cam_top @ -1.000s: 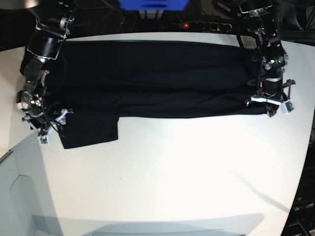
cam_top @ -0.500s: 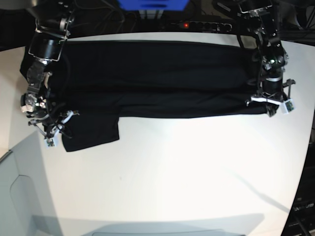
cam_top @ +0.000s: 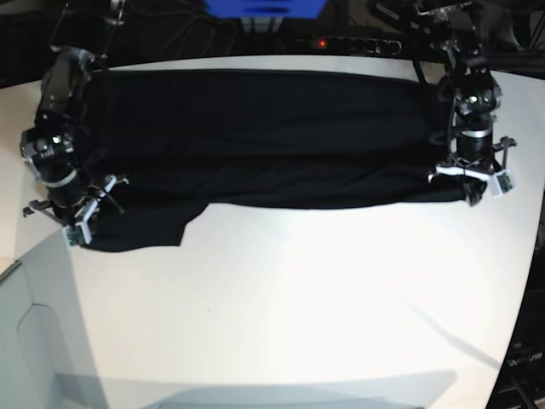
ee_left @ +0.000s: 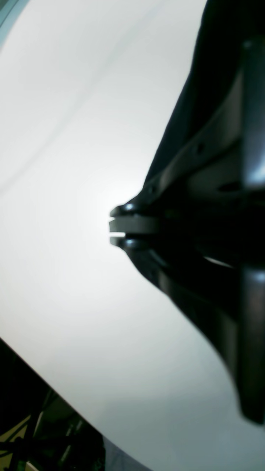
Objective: Fold the T-shirt properly
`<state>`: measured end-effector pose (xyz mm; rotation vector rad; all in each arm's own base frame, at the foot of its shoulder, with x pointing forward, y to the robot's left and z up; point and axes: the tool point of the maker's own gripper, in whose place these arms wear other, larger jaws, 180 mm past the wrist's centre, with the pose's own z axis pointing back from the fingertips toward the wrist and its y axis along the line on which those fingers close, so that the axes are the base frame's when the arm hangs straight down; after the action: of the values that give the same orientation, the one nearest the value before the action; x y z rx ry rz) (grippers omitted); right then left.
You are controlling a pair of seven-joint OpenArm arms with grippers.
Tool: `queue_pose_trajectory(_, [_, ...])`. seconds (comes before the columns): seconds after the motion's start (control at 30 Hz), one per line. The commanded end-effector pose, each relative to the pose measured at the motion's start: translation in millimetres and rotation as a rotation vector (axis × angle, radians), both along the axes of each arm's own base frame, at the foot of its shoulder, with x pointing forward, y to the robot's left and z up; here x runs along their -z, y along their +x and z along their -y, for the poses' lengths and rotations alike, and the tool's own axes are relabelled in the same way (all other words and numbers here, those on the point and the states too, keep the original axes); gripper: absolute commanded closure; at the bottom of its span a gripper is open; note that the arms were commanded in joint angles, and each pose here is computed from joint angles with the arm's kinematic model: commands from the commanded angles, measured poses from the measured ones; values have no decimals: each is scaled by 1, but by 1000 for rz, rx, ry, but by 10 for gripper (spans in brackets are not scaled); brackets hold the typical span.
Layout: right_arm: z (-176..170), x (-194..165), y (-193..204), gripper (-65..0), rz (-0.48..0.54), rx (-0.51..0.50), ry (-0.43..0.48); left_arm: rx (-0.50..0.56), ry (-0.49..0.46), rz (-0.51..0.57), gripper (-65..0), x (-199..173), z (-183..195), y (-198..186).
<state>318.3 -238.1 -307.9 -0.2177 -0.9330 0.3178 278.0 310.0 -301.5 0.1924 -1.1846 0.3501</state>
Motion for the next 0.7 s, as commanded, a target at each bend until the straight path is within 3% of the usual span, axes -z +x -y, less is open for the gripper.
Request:
queue_pose_trajectory(0.0, [0,-19,0,0,64,-17,-11,9,37,48,-1,-18,-2,2])
queue_pose_trajectory(0.13, [-2,-17,-34,0,39,-35,-22,17,47,42,-1,-19,1,-6])
queue_pose_trajectory(0.43, [26,26,-112,0,-119,140,17,8,68,15,-1,-19,-3,-25])
queue_pose_trajectory(0.67, [27,46,-152,0,-222,161,18,13,71,-8,-1,-16,0,-37])
